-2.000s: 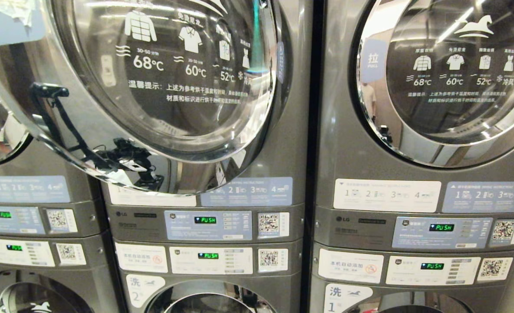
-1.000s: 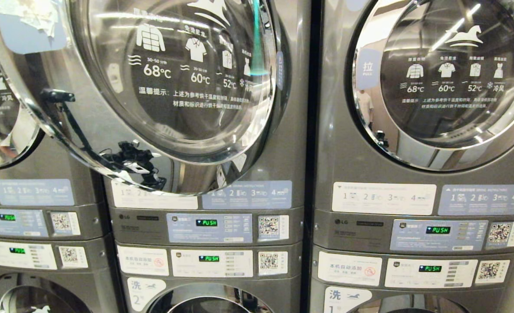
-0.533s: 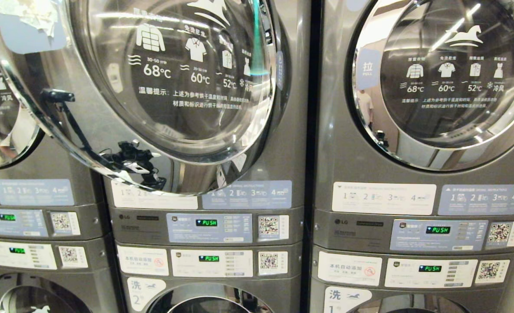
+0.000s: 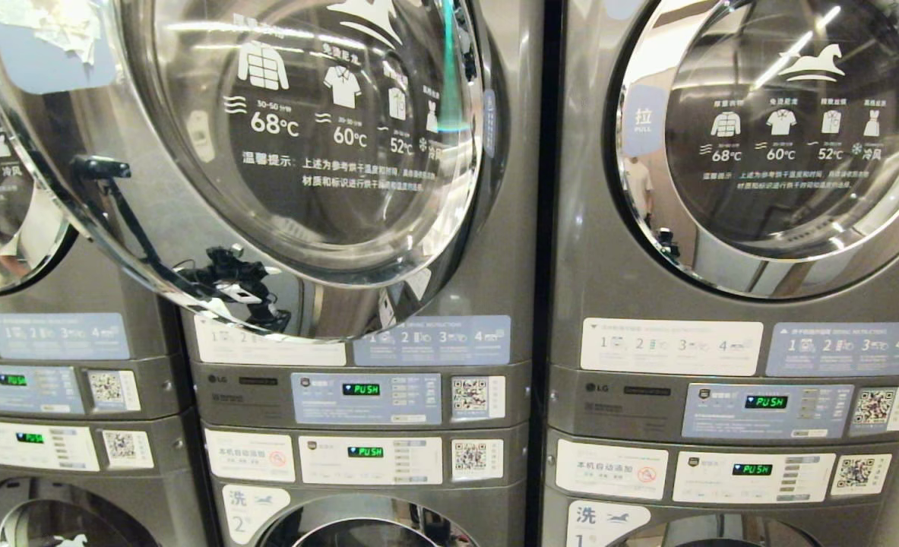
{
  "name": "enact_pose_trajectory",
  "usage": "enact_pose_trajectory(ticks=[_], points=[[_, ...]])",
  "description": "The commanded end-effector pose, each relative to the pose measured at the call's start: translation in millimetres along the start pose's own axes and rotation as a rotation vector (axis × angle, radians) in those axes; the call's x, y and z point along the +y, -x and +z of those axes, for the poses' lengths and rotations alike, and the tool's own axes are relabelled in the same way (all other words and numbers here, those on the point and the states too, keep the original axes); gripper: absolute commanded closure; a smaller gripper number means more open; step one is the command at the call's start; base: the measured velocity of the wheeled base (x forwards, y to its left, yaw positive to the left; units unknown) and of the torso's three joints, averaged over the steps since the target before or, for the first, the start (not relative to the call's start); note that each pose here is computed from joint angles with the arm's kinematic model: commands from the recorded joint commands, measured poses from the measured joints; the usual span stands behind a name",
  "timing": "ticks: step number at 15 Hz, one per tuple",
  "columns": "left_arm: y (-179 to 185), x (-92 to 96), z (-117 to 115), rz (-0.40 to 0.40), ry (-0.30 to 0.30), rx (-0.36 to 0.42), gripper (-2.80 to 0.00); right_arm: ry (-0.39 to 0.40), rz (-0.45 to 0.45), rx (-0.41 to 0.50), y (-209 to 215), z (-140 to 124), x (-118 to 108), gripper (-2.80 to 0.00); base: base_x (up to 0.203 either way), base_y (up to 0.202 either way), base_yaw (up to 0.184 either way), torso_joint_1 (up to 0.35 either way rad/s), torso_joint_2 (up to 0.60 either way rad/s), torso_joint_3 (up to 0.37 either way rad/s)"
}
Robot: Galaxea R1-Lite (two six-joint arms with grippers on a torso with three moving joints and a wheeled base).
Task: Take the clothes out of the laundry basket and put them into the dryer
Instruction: Open the dryer
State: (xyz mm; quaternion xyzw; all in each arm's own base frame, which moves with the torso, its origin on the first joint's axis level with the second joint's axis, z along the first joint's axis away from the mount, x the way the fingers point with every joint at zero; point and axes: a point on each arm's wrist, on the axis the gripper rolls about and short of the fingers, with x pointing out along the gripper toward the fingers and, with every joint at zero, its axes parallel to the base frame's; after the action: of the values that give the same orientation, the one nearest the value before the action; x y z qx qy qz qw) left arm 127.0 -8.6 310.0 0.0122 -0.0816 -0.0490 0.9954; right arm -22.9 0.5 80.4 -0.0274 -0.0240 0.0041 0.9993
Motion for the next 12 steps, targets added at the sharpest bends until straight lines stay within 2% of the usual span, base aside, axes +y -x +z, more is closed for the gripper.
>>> enact_pose_trajectory(ticks=[1,4,7,12], points=[[-17.0,0.4,-5.8,-0.002,-0.005,0.028,0.0,0.001,0.002,0.017,-1.2,-5.1,0.3,0.0,0.0,0.0,0.0,0.0,0.0,0.0],[-24.7,-1.2,-3.6,-0.029,-0.006,0.02,0.0,-0.001,0.002,0.017,-1.2,-5.1,0.3,0.0,0.0,0.0,0.0,0.0,0.0,0.0],[-24.1,-4.8,-3.9,-0.172,-0.029,0.015,0.0,-0.002,0.002,0.017,-1.2,-5.1,0.3,0.0,0.0,0.0,0.0,0.0,0.0,0.0],[-19.4,-7.7,-4.8,-0.294,-0.041,0.006,0.0,-0.002,0.001,0.017,-1.2,-5.1,0.2,0.0,0.0,0.0,0.0,0.0,0.0,0.0]])
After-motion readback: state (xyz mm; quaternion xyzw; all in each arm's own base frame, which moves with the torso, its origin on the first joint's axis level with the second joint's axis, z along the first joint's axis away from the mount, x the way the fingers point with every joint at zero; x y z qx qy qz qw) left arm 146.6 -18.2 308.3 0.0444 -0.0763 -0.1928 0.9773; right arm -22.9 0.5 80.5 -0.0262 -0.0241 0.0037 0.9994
